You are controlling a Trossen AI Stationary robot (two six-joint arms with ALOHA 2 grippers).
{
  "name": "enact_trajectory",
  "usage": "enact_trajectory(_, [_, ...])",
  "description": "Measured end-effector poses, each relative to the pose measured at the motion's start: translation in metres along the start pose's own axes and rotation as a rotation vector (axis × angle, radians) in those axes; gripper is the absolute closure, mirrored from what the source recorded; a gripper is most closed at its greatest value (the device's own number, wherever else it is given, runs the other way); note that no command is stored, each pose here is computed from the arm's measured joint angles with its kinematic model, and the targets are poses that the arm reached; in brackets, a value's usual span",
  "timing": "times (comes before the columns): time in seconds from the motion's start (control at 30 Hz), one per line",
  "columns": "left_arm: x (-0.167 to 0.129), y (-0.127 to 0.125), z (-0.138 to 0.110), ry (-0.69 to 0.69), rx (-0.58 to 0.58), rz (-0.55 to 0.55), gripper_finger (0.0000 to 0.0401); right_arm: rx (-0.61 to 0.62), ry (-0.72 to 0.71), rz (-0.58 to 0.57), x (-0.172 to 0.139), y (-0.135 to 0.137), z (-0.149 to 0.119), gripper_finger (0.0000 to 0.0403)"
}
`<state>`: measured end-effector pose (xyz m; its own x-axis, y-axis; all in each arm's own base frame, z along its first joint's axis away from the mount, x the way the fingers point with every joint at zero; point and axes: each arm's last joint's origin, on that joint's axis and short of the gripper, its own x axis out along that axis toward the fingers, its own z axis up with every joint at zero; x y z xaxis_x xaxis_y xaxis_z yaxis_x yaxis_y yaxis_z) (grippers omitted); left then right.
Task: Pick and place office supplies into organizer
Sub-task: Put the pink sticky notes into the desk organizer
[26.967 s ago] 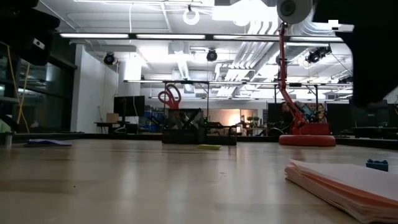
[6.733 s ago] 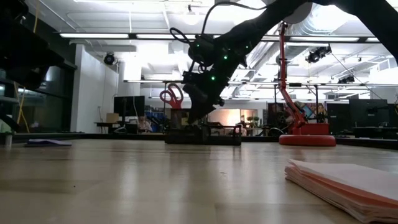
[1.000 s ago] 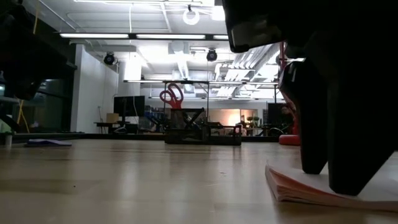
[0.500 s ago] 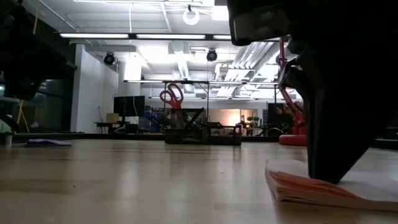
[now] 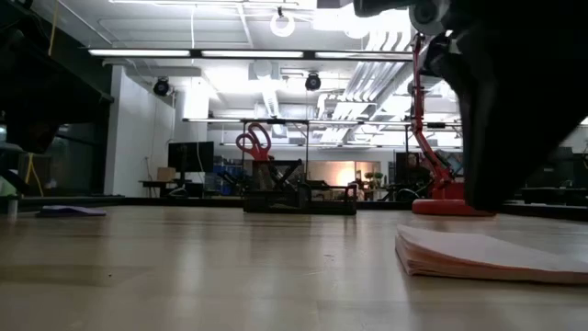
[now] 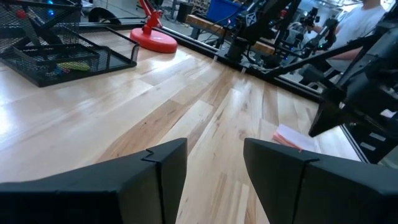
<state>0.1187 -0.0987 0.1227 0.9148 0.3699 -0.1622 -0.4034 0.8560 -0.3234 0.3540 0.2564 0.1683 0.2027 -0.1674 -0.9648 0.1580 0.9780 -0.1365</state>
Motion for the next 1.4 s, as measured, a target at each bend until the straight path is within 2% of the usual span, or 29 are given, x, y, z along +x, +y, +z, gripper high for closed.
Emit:
enact_trajectory(0.17, [0.0, 0.0, 0.0, 0.0, 0.001, 0.0, 0.0251, 0.013, -0.01, 0.037, -0.007, 0.01, -0.004, 0.04])
enact_trajectory(0.3, [0.0, 0.0, 0.0, 0.0, 0.001, 0.001, 0.0251, 0.035, 0.022, 0.07, -0.01, 0.018, -0.013, 0.037])
enact_trajectory(0.4, [0.0, 0.0, 0.0, 0.0, 0.001, 0.001, 0.0251, 0.062, 0.069, 0.051, -0.01, 0.016, -0.017, 0.032])
enact_trajectory(0.6, [0.0, 0.0, 0.0, 0.0, 0.001, 0.001, 0.0251, 0.055, -0.014, -0.008, -0.009, 0.01, -0.009, 0.0202])
enact_trajectory(0.77, [0.0, 0.0, 0.0, 0.001, -0.014, 0.001, 0.0251, 0.081, 0.03, -0.018, -0.001, -0.007, 0.003, 0.0137])
enact_trajectory(0.93, [0.0, 0.0, 0.0, 0.002, -0.015, 0.002, 0.0251, 0.061, 0.033, 0.007, 0.003, -0.017, 0.015, 0.0112])
enact_trajectory(1.17, [0.0, 0.001, 0.0, -0.011, -0.006, 0.014, 0.0251, 0.044, 0.03, 0.066, 0.007, -0.023, 0.026, 0.0097])
enact_trajectory(1.4, [0.0, 0.001, 0.0, -0.022, -0.012, 0.024, 0.0251, 0.059, 0.098, 0.087, 0.02, -0.033, 0.027, 0.0088])
